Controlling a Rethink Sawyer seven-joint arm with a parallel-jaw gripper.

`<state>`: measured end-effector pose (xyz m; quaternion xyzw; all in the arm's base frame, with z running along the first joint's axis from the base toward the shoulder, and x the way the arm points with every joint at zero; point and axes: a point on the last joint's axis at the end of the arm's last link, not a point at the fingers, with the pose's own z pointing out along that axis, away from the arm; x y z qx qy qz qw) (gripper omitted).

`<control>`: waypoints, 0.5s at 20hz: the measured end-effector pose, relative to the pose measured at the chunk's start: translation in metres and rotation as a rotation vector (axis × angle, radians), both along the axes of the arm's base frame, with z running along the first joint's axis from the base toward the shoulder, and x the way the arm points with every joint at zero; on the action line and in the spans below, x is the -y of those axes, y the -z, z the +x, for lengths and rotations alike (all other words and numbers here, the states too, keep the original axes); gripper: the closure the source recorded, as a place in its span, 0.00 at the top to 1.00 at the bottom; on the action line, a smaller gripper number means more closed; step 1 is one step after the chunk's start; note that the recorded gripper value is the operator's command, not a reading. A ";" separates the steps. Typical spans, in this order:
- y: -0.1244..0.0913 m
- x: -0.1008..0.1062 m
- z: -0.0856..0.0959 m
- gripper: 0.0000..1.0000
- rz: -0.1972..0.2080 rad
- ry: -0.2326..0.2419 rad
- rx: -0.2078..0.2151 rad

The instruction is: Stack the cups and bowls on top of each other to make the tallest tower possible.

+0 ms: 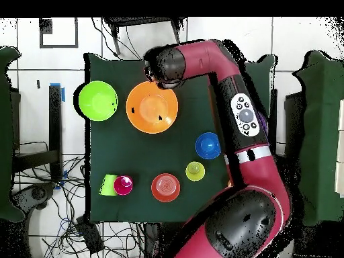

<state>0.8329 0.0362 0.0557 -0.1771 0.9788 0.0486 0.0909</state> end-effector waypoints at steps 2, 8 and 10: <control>0.002 0.003 -0.007 1.00 -0.019 0.018 -0.004; 0.026 0.020 -0.029 1.00 -0.067 0.020 0.006; 0.037 0.027 -0.037 1.00 -0.082 0.017 0.015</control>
